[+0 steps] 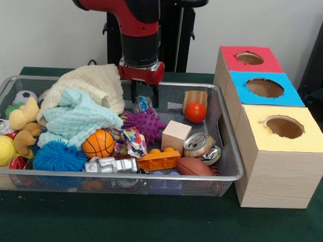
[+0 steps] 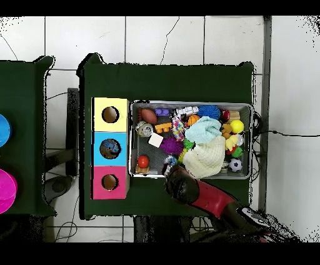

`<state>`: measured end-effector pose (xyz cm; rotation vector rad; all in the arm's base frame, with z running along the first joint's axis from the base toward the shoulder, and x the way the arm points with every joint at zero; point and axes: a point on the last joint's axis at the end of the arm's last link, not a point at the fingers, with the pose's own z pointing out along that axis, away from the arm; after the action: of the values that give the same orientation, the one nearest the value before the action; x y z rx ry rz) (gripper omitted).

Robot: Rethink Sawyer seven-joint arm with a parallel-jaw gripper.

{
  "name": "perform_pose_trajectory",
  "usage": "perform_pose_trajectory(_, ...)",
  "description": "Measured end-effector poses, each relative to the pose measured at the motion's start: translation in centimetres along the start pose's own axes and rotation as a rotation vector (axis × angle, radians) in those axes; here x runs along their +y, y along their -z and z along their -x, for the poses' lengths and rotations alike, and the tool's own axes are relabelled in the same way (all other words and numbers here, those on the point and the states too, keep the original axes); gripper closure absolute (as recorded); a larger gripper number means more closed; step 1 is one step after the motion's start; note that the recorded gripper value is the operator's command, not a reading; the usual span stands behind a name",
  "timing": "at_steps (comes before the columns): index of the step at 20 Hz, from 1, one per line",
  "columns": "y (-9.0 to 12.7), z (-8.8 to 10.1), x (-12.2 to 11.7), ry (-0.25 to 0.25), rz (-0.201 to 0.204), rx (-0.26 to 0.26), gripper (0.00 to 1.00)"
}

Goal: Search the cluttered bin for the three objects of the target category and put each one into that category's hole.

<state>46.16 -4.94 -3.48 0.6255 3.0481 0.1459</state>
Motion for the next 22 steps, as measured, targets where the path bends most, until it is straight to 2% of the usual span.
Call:
perform_pose_trajectory(6,-0.8,0.3,-0.1,0.018,0.031,-0.038,0.0)
perform_pose_trajectory(7,-1.0,0.3,-0.4,0.033,0.043,-0.053,1.0)
perform_pose_trajectory(19,-0.8,0.2,0.2,0.075,0.052,-0.073,1.0)
perform_pose_trajectory(21,-0.7,0.2,0.7,0.093,0.044,-0.077,1.0)
perform_pose_trajectory(22,-0.3,0.1,1.2,0.118,0.028,-0.083,1.0)
